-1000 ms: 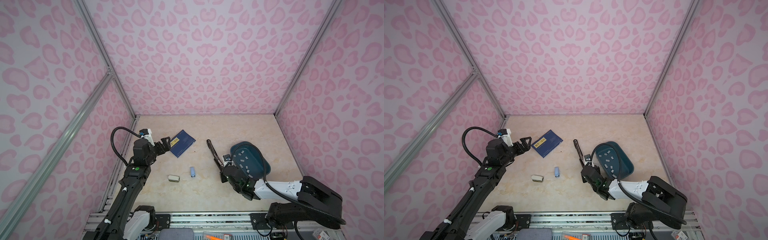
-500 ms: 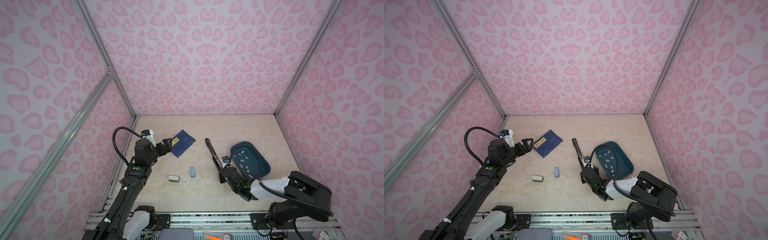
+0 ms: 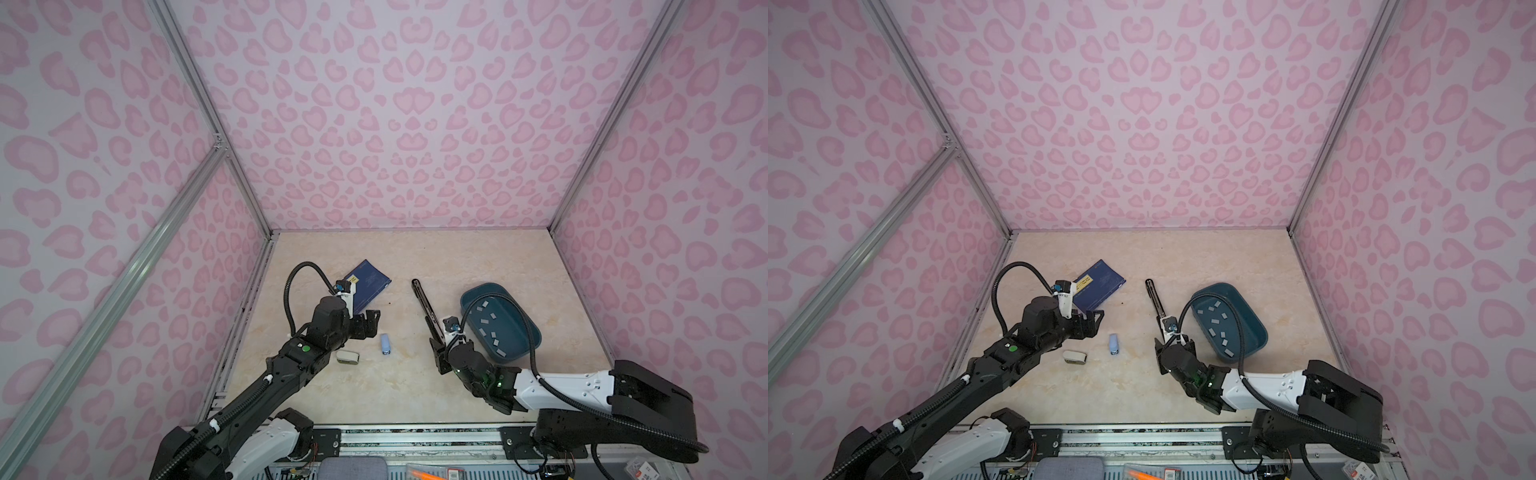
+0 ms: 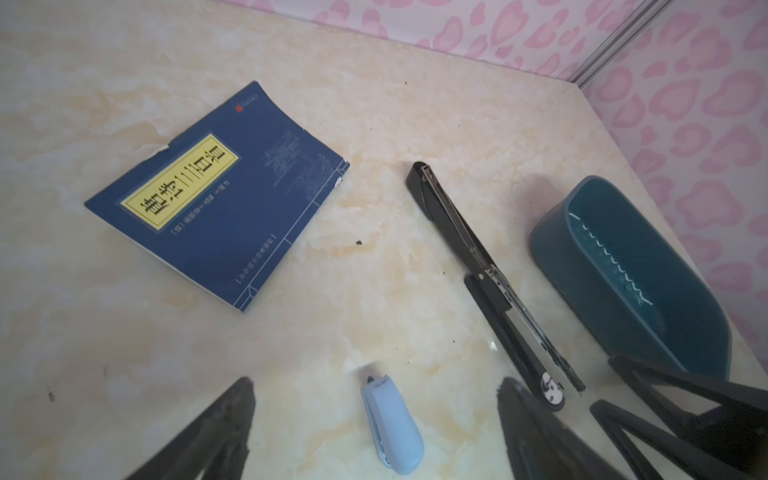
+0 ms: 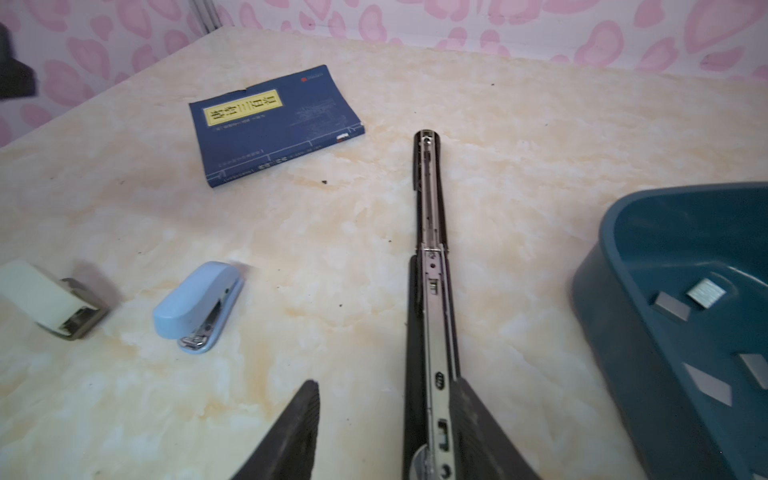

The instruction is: Load the staples into the stapler

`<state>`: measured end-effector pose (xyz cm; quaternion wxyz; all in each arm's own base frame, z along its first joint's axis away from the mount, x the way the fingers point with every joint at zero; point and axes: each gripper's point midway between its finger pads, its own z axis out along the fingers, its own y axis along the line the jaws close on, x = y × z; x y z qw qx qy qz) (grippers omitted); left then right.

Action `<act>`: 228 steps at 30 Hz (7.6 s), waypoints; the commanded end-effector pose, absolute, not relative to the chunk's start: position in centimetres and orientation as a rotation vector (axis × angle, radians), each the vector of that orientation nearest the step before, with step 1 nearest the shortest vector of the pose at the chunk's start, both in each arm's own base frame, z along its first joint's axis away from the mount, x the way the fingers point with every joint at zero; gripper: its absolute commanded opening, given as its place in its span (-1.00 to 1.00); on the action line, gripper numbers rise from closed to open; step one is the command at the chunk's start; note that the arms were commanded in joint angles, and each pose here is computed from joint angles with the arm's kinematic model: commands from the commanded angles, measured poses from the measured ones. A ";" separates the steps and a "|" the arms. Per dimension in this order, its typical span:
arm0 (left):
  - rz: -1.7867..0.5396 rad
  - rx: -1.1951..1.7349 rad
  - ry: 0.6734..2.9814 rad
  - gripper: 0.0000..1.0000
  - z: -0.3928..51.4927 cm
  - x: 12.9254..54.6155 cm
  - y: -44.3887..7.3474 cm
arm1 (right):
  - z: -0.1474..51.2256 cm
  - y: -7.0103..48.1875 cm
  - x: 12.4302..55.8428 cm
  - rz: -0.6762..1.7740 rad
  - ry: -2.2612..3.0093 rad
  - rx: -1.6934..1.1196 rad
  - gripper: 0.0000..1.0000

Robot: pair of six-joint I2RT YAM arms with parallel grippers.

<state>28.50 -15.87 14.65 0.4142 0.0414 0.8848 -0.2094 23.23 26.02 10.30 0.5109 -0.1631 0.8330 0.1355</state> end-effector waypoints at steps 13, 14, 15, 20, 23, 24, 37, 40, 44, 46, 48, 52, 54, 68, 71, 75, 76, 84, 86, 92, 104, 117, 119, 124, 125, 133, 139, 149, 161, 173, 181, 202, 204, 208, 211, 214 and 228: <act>-0.300 -0.195 2.137 0.94 14.5 28.8 -10.3 | 5.9 37.8 22.4 0.254 2.060 -0.629 0.44; -0.301 -0.200 2.131 0.93 14.7 28.7 -10.2 | 5.4 37.8 22.5 0.249 2.067 -0.630 0.44; -0.302 -0.204 2.124 0.94 14.9 28.6 -10.1 | 5.0 37.7 22.7 0.244 2.077 -0.625 0.44; -0.309 -0.194 2.085 0.94 15.6 28.4 -9.9 | 2.9 36.5 23.9 0.290 2.128 -0.584 0.37; -0.275 -0.189 2.078 0.96 16.0 28.4 -9.5 | 2.4 35.8 24.5 0.282 2.141 -0.573 0.33; -0.268 -0.180 2.075 0.97 16.1 28.5 -9.4 | 2.4 35.5 24.6 0.276 2.142 -0.570 0.33; -0.288 -0.118 2.014 0.92 19.7 28.5 -9.8 | 4.1 36.6 21.7 0.391 2.049 -0.633 0.55; -0.292 -0.162 1.983 0.99 21.0 28.2 -9.2 | 3.3 37.4 22.2 0.364 2.075 -0.622 0.56; -0.254 -0.164 2.036 0.99 21.3 27.9 -8.8 | 2.1 37.6 23.8 0.225 2.113 -0.610 0.54; -0.250 -0.148 2.070 1.00 21.2 27.8 -9.0 | 1.3 37.3 24.3 0.206 2.136 -0.602 0.52; -0.274 -0.134 2.095 0.99 21.6 27.7 -9.5 | 0.8 36.7 24.7 0.203 2.148 -0.589 0.49; -0.392 -0.019 2.075 0.93 25.0 27.8 -11.9 | 0.9 35.0 24.9 0.219 2.138 -0.555 0.46; -0.432 0.049 2.034 0.93 27.2 28.0 -12.9 | 0.9 34.6 24.6 0.251 2.126 -0.561 0.45; 0.008 1.574 1.735 0.75 18.8 28.2 -19.2 | 1.8 32.5 23.1 0.436 2.095 -0.568 0.43; -0.116 1.898 1.683 0.67 14.2 25.7 -20.1 | 1.7 31.8 22.8 0.458 2.090 -0.542 0.42; -0.108 2.101 1.730 0.55 9.7 25.8 -19.1 | 1.9 31.3 22.8 0.446 2.088 -0.533 0.42; -0.127 2.146 1.730 0.55 8.9 25.6 -19.2 | 1.9 31.3 22.8 0.456 2.087 -0.532 0.42; -0.252 2.182 1.614 0.53 8.1 26.0 -22.6 | 1.7 31.5 23.3 0.470 2.076 -0.527 0.42; -0.265 2.192 1.582 0.53 7.7 25.7 -23.1 | 1.8 31.0 23.5 0.441 2.071 -0.517 0.41; -0.285 2.220 1.588 0.50 6.4 25.7 -23.6 | 2.2 30.4 23.5 0.446 2.049 -0.502 0.42; -0.318 2.277 1.649 0.15 3.8 25.7 -23.7 | 2.3 29.8 23.5 0.438 2.049 -0.488 0.40; -0.305 2.291 1.674 -0.21 3.2 25.9 -23.6 | 2.2 29.4 23.7 0.446 2.056 -0.467 0.39; -0.297 2.294 1.673 -0.04 3.1 25.9 -23.5 | 2.3 29.4 23.5 0.463 2.056 -0.466 0.39; -0.285 2.300 1.675 -0.12 2.9 25.9 -23.3 | 2.2 29.4 23.6 0.460 2.060 -0.463 0.38; -0.287 2.298 1.677 -0.16 2.9 25.9 -23.3 | 2.3 29.4 23.6 0.465 2.057 -0.466 0.38; -0.317 2.274 1.667 -0.93 4.0 25.9 -23.8 | 2.5 29.3 23.5 0.474 2.048 -0.458 0.37; -0.323 2.163 1.543 -0.93 9.2 26.3 -25.3 | 5.5 29.3 23.1 0.628 1.972 -0.368 0.35; -0.235 1.899 1.333 -0.93 18.9 26.6 -26.5 | 15.3 30.2 24.6 0.762 2.032 -0.188 0.29; -0.287 1.848 1.238 -0.93 22.2 25.2 -26.9 | 17.9 31.2 24.6 0.955 1.985 -0.176 0.15; -0.270 1.861 1.221 -0.93 21.8 24.8 -26.6 | 18.6 31.1 24.1 1.003 1.939 -0.196 0.05; -0.287 1.877 1.217 -0.93 21.5 24.4 -26.8 | 20.0 31.1 23.6 1.030 1.906 -0.230 0.06; -0.468 1.900 1.094 -0.92 22.8 21.4 -27.6 | 16.3 30.8 26.2 0.941 1.983 -0.149 -0.48; -0.491 1.881 1.086 -0.93 23.4 21.3 -27.5 | 15.9 30.8 26.3 0.937 1.992 -0.150 -0.50; -0.510 1.836 1.083 -0.92 24.3 21.7 -27.3 | 15.2 30.8 26.3 0.934 1.999 -0.152 -0.49; -0.535 1.798 1.096 -0.92 24.9 22.3 -26.9 | 15.2 31.1 26.1 0.933 1.991 -0.190 -0.44; -0.521 1.789 1.134 -0.92 24.6 23.1 -26.6 | 15.5 30.5 26.1 0.891 1.980 -0.212 -0.36; -0.513 1.791 1.173 -0.92 23.7 23.8 -26.3 | 22.9 31.8 23.0 0.910 1.767 -0.521 -0.90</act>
